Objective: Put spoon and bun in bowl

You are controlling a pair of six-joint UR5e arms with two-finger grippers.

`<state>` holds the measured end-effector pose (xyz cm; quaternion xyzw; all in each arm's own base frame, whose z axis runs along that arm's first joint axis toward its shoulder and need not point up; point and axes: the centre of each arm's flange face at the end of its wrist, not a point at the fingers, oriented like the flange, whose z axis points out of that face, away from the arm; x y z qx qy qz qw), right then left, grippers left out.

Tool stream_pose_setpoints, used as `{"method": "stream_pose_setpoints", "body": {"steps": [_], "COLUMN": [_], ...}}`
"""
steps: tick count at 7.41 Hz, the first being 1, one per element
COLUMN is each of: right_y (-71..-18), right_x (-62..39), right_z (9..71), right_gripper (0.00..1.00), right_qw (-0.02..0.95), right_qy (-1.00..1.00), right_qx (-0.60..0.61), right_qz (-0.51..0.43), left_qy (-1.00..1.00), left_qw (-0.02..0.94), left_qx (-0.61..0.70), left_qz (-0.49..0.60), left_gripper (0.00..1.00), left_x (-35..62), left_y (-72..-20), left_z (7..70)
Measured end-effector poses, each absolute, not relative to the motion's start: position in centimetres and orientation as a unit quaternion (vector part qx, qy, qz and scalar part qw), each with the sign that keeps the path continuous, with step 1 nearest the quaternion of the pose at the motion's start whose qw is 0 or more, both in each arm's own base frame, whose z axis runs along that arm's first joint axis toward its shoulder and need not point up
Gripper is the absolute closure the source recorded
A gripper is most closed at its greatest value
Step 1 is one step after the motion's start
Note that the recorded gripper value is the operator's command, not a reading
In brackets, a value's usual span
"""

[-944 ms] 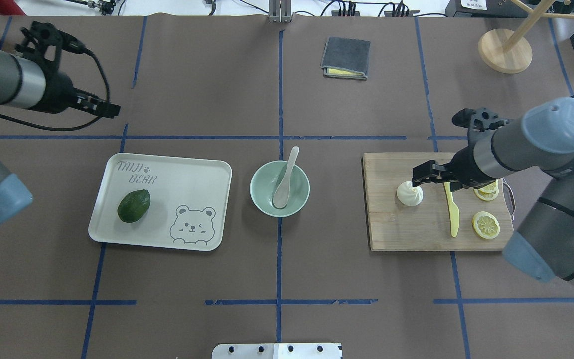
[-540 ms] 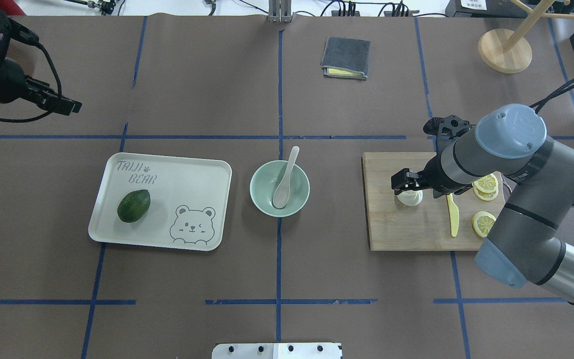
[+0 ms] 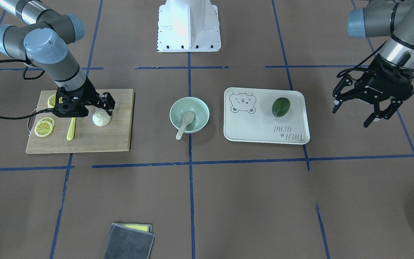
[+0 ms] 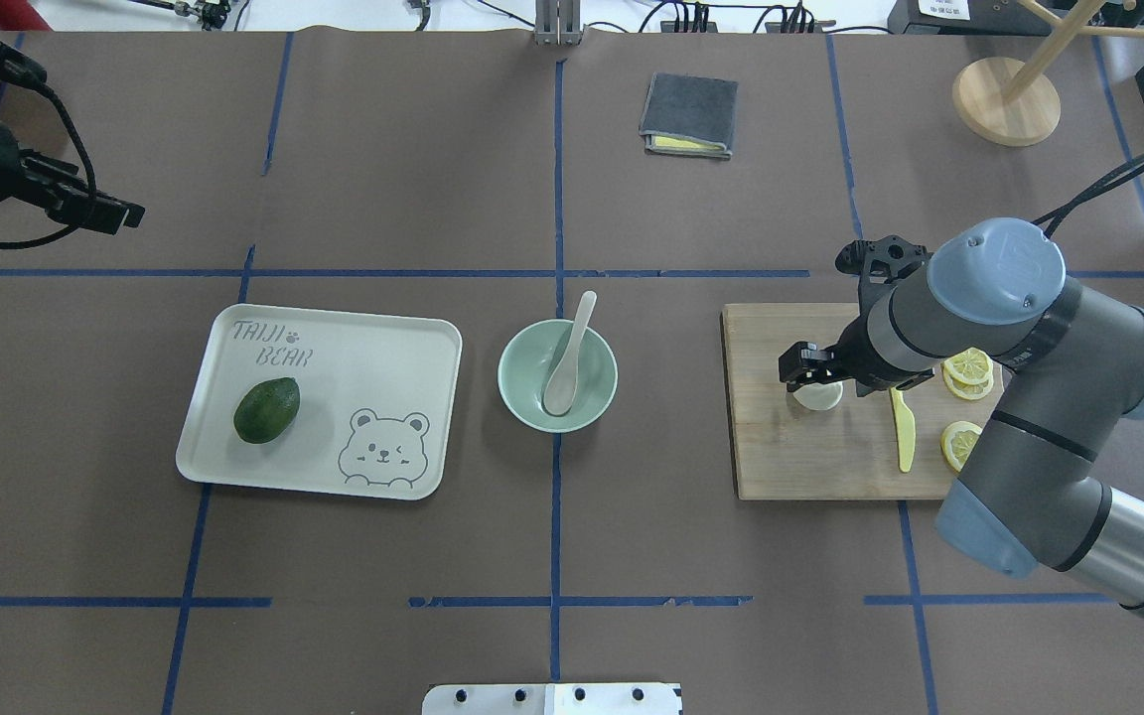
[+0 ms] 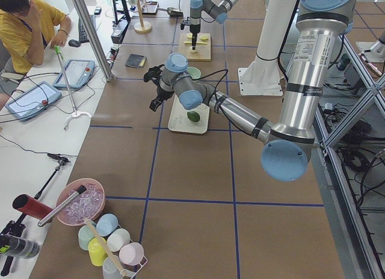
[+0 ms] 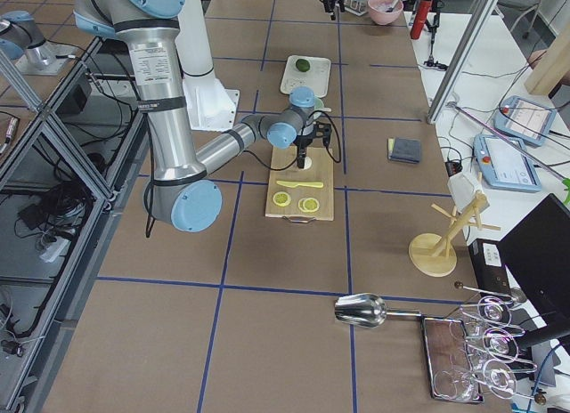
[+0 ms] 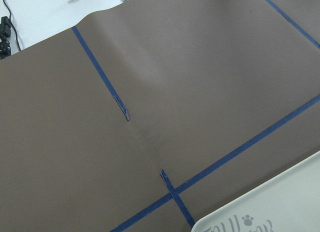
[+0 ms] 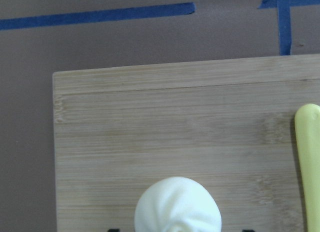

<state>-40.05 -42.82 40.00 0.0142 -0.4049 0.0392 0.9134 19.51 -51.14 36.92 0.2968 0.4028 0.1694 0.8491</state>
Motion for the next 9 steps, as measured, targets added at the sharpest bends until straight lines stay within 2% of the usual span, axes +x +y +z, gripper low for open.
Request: {"method": "stream_pose_setpoints", "body": {"steps": [1,2,3,5,9], "right_y": [-42.8,-42.8,-42.7,-42.7,-42.7], "right_x": [-40.3,-40.6,-40.8,-40.9,-40.6], "right_z": [40.0,40.2,40.4,40.3,39.2], "right_gripper": [0.17,0.29,0.51,0.68,0.68], "right_qw": [0.914,0.916,0.917,0.918,0.914], "right_qy": [-0.402,-0.399,-0.395,-0.394,-0.402], "right_qx": [0.018,0.022,0.026,0.028,0.032], "right_qz": [0.039,0.039,0.04,0.041,0.044], "left_qy": [0.403,0.402,0.402,0.402,0.401], "left_qw": [0.849,0.849,0.849,0.85,0.85], "left_qx": [0.297,0.297,0.297,0.297,0.296], "left_qz": [0.169,0.169,0.169,0.169,0.169], "left_gripper": [0.08,0.08,0.08,0.08,0.08], "left_x": [19.5,19.4,19.4,19.5,19.5], "left_y": [-51.1,-51.1,-51.1,-51.1,-51.1], "left_z": [36.9,36.9,37.0,37.0,37.1]}}
